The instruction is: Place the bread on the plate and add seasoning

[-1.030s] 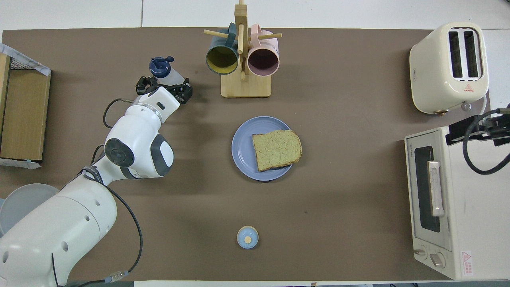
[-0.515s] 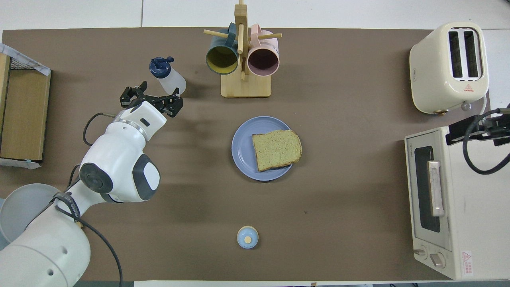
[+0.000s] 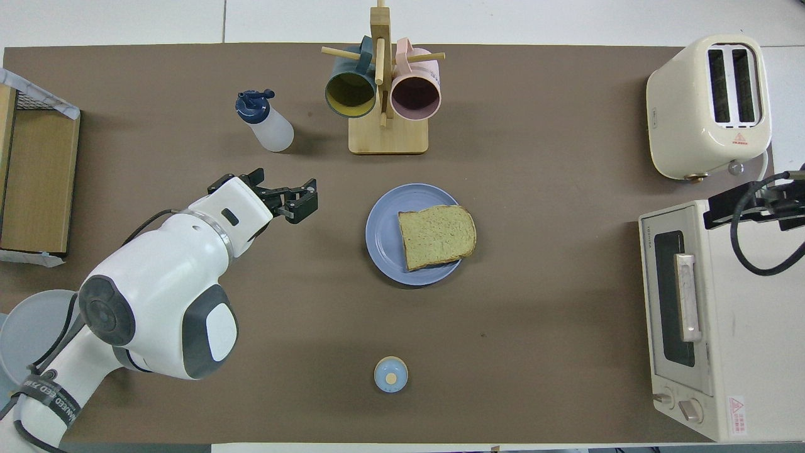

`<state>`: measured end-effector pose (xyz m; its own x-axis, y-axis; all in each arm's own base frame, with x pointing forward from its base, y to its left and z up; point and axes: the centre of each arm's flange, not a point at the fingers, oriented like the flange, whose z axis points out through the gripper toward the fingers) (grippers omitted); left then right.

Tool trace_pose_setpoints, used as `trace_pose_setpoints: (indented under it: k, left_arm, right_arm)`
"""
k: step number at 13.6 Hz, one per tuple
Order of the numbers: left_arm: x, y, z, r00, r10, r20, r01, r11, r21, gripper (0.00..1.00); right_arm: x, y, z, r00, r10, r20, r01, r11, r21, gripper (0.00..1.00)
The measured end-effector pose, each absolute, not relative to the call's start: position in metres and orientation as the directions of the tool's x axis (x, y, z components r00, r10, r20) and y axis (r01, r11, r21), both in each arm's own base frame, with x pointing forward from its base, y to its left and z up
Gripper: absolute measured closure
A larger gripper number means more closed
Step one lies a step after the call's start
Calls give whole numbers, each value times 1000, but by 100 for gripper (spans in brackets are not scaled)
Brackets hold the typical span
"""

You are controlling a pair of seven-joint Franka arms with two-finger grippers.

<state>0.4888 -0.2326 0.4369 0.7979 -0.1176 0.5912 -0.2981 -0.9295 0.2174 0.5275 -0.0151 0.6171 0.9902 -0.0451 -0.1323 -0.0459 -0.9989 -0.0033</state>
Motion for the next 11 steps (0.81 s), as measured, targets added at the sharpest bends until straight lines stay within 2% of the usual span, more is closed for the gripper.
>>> trace_pose_setpoints:
  k: [3, 6, 9, 11]
  left_arm:
    - [489, -236, 462, 858, -92, 506, -260, -926, 273, 0]
    - [511, -216, 507, 903, -95, 420, -235, -926, 296, 0]
    - [527, -184, 547, 925, -141, 353, -234, -944, 234, 0]
    - [533, -152, 569, 940, -184, 288, -234, -961, 149, 0]
  right_arm:
    - [528, -15, 617, 990, -45, -132, -46, -999, -3, 0]
    - [528, -15, 617, 990, -45, -132, -46, -999, -3, 0]
    - [528, -15, 617, 990, -45, -132, -46, -999, -3, 0]
    - [528, -15, 617, 990, -45, -132, -46, -999, -3, 0]
